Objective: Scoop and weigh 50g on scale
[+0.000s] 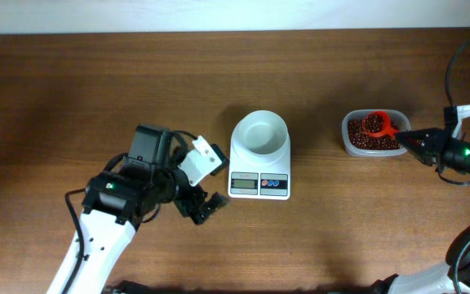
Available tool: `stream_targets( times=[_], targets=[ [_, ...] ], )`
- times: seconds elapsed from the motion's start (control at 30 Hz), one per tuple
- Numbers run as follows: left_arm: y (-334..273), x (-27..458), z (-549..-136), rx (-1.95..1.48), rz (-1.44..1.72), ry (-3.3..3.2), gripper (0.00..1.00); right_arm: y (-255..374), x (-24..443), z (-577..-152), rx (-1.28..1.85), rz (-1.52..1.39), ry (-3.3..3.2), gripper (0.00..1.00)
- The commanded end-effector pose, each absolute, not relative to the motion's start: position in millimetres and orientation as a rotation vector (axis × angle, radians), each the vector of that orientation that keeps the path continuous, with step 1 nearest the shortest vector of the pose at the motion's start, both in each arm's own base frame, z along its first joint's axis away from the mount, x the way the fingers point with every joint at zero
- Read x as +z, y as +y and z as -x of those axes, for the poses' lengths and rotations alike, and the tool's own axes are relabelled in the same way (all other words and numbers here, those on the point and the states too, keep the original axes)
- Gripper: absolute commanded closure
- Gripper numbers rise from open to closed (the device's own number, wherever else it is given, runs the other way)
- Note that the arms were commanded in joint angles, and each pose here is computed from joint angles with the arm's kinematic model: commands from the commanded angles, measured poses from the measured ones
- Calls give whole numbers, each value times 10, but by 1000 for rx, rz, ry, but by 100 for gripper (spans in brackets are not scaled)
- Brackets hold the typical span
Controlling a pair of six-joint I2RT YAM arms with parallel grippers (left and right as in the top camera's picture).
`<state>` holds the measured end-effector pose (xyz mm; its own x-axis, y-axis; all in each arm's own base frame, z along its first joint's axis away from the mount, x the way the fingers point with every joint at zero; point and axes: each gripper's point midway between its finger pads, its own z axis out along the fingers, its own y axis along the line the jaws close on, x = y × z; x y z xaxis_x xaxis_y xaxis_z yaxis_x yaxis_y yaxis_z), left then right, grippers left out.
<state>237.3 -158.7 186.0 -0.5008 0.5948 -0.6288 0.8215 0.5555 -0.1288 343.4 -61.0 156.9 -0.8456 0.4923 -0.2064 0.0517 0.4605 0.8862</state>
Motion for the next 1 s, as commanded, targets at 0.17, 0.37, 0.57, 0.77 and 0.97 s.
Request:
stream_targets(
  times=[0.17,0.37,0.57,0.77,0.97],
  targets=[
    [-1983,2241,-2153,-947,-1189,2047,88,-594,1567,-3408,1367,-432,2277,96],
    [-1957,2150,-2173,-974,-990,2242,100,-596,1567,-3412,1364,-430,2276,96],
    [-1941,1888,-2339,-606,-647,2504,100,-686,1568,-3394,1352,-460,2262,96],
    [-1950,1711,-2242,-329,-305,2570,100,-724,1568,-3377,1351,-479,2257,96],
    [-2041,1461,-2109,-345,-191,2595,100,-719,1565,-3371,1355,-483,2259,96]
  ],
)
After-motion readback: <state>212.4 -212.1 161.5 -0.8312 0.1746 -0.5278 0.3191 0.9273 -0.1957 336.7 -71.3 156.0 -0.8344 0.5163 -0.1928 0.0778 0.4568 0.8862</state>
